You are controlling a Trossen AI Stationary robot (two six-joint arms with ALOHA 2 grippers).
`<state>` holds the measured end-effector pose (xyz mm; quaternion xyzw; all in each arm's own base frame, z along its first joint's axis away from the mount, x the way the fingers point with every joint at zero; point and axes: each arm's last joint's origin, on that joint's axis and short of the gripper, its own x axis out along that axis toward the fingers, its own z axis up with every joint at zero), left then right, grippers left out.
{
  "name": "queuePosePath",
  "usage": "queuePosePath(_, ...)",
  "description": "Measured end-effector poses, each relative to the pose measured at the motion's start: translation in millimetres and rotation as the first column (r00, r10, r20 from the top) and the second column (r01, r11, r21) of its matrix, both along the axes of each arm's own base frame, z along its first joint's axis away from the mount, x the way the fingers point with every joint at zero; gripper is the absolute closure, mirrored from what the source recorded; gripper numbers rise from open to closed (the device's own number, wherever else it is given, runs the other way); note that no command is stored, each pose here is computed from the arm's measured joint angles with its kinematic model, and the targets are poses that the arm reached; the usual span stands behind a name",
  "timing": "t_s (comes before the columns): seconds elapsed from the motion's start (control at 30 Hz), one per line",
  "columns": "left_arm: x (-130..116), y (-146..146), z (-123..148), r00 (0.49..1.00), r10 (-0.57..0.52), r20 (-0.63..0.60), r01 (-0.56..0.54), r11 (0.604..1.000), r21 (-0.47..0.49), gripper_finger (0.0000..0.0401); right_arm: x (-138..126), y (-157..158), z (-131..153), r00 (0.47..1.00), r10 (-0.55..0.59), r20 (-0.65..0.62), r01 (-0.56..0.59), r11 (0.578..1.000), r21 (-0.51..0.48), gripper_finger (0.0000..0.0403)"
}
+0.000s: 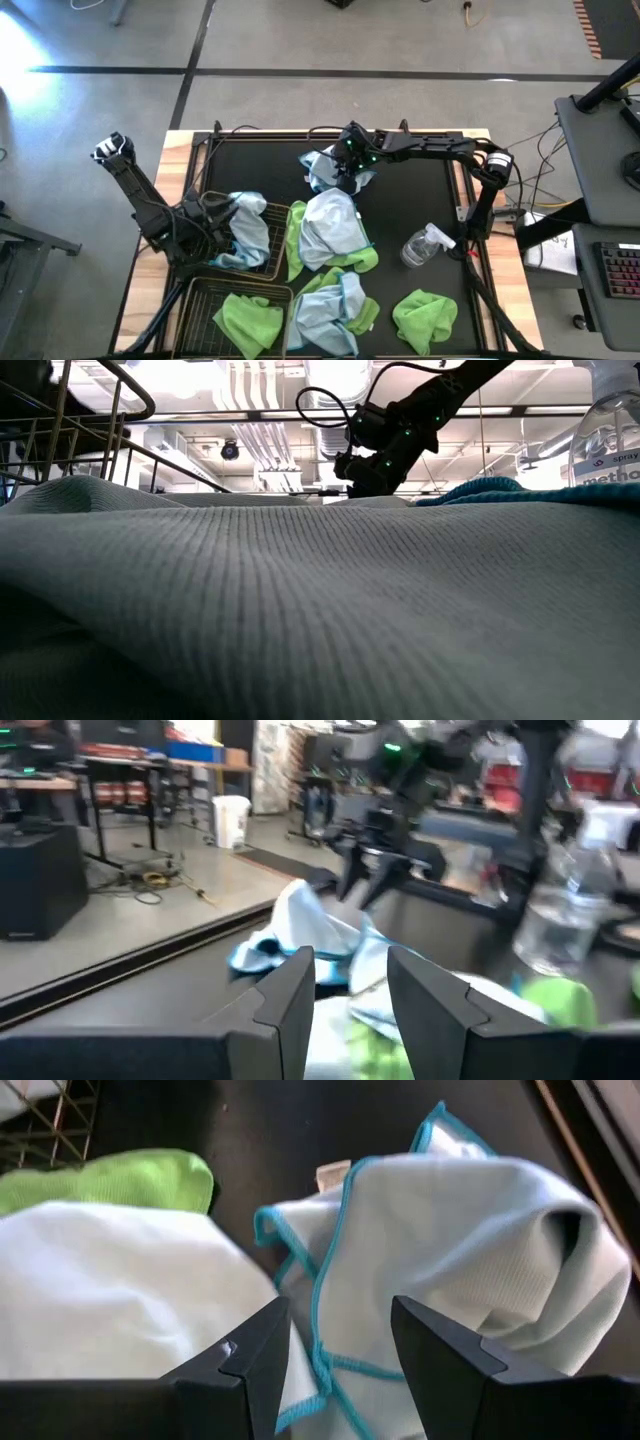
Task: Sort microfiber towel by color & place in baskets
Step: Put the top center light blue towel into the top wire basket
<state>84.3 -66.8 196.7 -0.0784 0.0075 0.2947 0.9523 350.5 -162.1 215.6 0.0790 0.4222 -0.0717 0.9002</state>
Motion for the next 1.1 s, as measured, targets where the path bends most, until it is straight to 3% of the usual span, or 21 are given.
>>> queuePosePath(0.13,16.6,-23.8,27.3,0.984,-0.119,-0.131,0.129,0.989,0.07,0.0288,-1.7,0.8,-1.4,1.0,-0.001,-0.022,0.002,1.0,0.012,0.0232)
queuePosePath(0.23,27.3,-39.5,47.3,0.949,-0.22,-0.224,0.262,0.949,0.176,0.0288,-3.0,1.5,-2.5,0.999,-0.011,-0.039,0.012,1.0,0.027,0.0232)
queuePosePath(0.33,32.1,-46.2,58.9,0.935,-0.224,-0.274,0.295,0.922,0.25,0.0288,-5.2,2.5,-4.1,0.998,-0.012,-0.066,0.015,0.999,0.042,0.0232)
queuePosePath(0.43,33.6,-48.3,64.3,0.931,-0.228,-0.284,0.303,0.918,0.256,0.0288,-6.8,3.3,-5.5,0.996,-0.011,-0.085,0.015,0.999,0.05,0.0232)
queuePosePath(0.53,36.2,-54.4,63.3,0.872,-0.357,-0.337,0.441,0.87,0.221,0.0288,-7.5,3.6,-6.5,0.996,-0.01,-0.092,0.015,0.998,0.053,0.0232)
queuePosePath(0.67,42.1,-69.1,63.8,0.738,-0.555,-0.383,0.657,0.72,0.223,0.0288,-7.6,3.7,-6.7,0.996,-0.01,-0.092,0.015,0.998,0.053,0.0232)
queuePosePath(0.83,46.7,-85.1,68.8,0.551,-0.719,-0.423,0.834,0.47,0.289,0.0288,-7.5,3.8,-6.7,0.996,-0.01,-0.092,0.015,0.998,0.054,0.0232)
queuePosePath(0.93,48.3,-94.1,73.6,0.428,-0.804,-0.413,0.898,0.324,0.299,0.0288,-7.7,3.9,-6.8,0.996,-0.01,-0.094,0.015,0.998,0.055,0.0232)
queuePosePath(1.1,55.2,-110.3,76.7,0.3,-0.876,-0.378,0.921,0.163,0.354,0.0288,-8.1,4.1,-7.1,0.995,-0.01,-0.1,0.016,0.998,0.057,0.0232)
